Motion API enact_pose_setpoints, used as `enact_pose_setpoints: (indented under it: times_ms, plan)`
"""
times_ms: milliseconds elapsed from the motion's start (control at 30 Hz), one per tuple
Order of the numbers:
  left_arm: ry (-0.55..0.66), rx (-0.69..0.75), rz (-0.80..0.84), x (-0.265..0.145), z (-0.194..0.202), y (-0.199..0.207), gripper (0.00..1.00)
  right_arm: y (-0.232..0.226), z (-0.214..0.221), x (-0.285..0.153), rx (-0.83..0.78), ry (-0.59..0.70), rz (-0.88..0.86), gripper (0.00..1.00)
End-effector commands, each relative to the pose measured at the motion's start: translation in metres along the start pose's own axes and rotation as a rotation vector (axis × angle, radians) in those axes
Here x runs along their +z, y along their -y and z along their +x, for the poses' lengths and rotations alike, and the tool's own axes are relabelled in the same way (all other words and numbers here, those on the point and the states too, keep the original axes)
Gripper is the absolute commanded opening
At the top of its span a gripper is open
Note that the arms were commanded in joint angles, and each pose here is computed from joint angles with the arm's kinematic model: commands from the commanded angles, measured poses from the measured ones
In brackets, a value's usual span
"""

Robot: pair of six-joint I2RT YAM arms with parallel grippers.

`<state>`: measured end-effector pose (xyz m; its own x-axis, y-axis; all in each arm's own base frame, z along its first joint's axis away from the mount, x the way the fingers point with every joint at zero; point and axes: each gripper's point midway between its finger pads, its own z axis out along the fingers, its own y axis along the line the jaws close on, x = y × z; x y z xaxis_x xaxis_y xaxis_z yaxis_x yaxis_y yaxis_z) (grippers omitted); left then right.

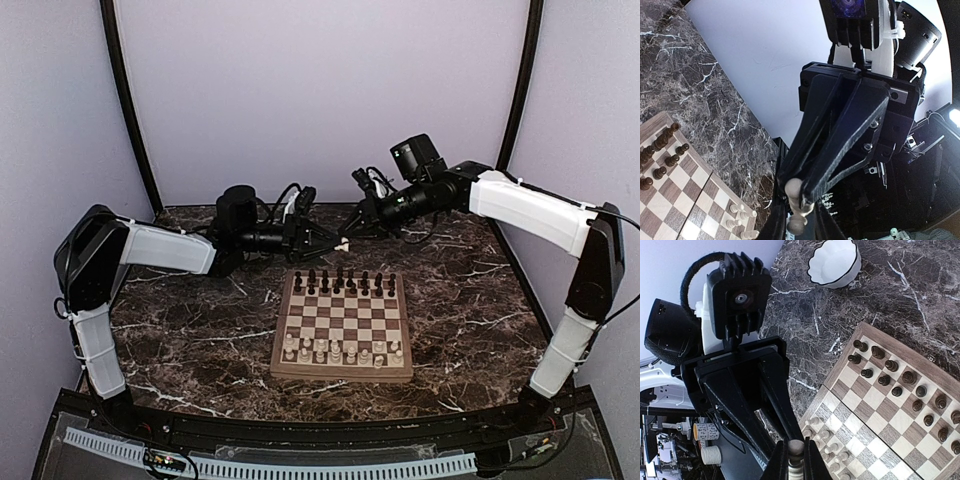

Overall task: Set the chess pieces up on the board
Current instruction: Pass from the right arm to the left

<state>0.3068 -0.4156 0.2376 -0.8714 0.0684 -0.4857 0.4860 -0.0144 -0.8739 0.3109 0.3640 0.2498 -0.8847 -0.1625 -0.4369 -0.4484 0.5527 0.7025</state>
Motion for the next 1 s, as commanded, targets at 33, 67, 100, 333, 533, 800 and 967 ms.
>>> enact_pose_setpoints:
  times_ms: [33,67,100,333,533,800,967]
  plan:
    - [-0.006,0.039,0.036,0.0,-0.007,0.014,0.27,-0.003,-0.009,-0.006,-0.028,0.044,0.001,0.05]
    - [-0.013,0.039,0.04,0.0,-0.006,0.015,0.28,-0.003,-0.01,-0.006,-0.029,0.047,0.001,0.05]
    - [-0.015,0.035,0.039,0.0,-0.006,0.014,0.29,-0.003,-0.01,-0.006,-0.028,0.048,0.001,0.05]
    - [-0.035,0.018,0.044,0.001,-0.002,0.012,0.29,-0.003,-0.013,-0.005,-0.03,0.056,-0.004,0.05]
    - [-0.04,0.018,0.049,0.002,-0.002,0.013,0.22,-0.003,-0.013,-0.003,-0.027,0.052,-0.01,0.05]
    - [-0.051,-0.003,0.019,0.002,-0.001,0.008,0.13,-0.001,-0.016,-0.008,-0.036,0.067,0.014,0.05]
    - [-0.096,-0.004,-0.091,0.0,0.005,-0.003,0.11,0.026,-0.022,-0.036,-0.106,0.083,0.237,0.04]
